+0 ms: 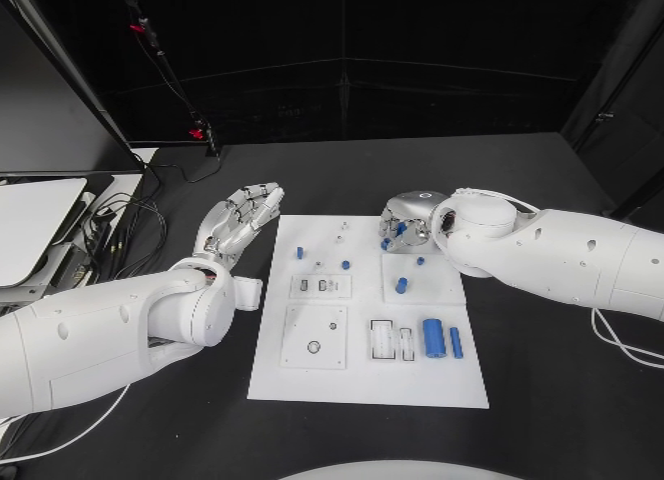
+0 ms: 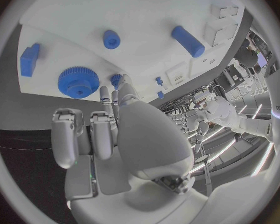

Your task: Assemble the parts on the task board

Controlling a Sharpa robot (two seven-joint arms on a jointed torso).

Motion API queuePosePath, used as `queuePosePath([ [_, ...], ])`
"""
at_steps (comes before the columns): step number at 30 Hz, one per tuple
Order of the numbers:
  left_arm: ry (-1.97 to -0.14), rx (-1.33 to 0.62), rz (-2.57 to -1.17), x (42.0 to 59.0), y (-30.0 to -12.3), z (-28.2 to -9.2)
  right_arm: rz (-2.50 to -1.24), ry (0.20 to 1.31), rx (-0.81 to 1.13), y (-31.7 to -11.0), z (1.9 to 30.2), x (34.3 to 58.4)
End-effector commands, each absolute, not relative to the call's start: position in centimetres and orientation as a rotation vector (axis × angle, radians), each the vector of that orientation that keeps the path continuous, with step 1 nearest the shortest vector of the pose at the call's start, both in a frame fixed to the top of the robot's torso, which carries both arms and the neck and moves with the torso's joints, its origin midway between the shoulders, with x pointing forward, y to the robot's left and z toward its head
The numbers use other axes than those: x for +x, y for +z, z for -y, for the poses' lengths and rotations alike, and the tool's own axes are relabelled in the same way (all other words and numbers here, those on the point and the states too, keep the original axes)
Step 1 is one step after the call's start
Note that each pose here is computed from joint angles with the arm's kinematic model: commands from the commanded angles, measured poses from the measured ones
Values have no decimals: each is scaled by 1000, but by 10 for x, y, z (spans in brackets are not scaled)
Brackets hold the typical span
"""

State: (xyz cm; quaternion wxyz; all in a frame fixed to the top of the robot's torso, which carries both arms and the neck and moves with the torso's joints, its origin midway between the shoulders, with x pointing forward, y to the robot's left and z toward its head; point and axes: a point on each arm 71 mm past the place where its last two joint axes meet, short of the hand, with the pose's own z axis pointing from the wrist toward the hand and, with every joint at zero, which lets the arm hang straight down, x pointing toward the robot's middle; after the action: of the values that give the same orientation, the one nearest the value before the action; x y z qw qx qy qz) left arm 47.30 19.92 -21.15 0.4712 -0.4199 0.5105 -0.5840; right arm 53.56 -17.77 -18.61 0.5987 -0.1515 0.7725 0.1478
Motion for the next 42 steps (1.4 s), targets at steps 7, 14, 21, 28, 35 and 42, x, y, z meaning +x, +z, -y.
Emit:
queuePosePath([
  [7,-1592,-780,-946,466,-186,-201,-1810,325,-378,-189,172,538],
  [14,-1594,-781,-947,466,-186,-200,-1831,304,-372,-193,168,538],
  [21,-1592,-782,-947,466,-186,-201,-1846,287,-368,-195,166,538],
  [28,-1590,-782,-948,466,-186,-202,-1844,278,-361,-195,166,538],
  [35,-1589,-783,-949,466,-186,-202,-1719,348,-322,-186,165,538],
  [42,-1587,-784,-950,467,-186,-202,-1547,462,-227,-172,164,538],
])
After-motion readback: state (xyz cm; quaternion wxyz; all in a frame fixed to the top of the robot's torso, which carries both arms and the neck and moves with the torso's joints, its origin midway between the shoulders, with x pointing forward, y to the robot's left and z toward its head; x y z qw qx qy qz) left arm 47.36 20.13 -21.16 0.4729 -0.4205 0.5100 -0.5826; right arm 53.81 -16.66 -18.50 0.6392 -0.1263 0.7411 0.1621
